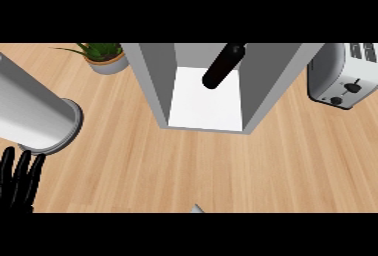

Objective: Pick up the wine, place it into the cabinet and close the cabinet

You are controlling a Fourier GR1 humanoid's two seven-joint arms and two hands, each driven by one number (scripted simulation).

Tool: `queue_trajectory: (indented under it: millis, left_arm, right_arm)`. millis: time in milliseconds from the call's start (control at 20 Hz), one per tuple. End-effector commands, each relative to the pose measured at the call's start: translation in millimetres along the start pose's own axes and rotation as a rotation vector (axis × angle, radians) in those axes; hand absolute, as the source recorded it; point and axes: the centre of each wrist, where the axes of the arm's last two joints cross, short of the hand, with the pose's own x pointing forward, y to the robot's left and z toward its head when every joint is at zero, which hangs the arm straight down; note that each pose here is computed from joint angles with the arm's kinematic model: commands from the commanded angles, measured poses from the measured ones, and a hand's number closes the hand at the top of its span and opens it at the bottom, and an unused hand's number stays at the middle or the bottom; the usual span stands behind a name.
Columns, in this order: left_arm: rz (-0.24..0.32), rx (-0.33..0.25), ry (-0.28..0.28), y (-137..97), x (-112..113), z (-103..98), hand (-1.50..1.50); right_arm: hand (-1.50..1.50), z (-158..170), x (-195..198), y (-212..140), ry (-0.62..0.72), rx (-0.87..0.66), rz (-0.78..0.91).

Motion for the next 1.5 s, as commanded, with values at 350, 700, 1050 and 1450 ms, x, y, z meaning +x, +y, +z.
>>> queue_trajectory:
  millis: [350,700,1050,1450]
  left_arm:
    - [0.015,-0.021,-0.038,42.4,12.7,-8.3,-1.5]
    - [0.018,-0.041,-0.03,61.8,33.2,-14.0,-1.5]
    - [0.022,-0.052,-0.04,68.6,39.9,-22.3,-1.5]
    - [0.004,-0.009,-0.055,81.9,60.4,-34.7,-1.5]
  right_arm:
    - [1.5,-111.2,21.1,3.7,0.034,0.003,0.023]
    - [1.5,-183.2,48.5,-10.0,0.03,-0.041,0.045]
    - [1.5,-213.7,34.2,-28.2,0.277,0.305,-0.103]
    - [1.5,-251.2,-0.3,-87.4,0.217,0.132,-0.147]
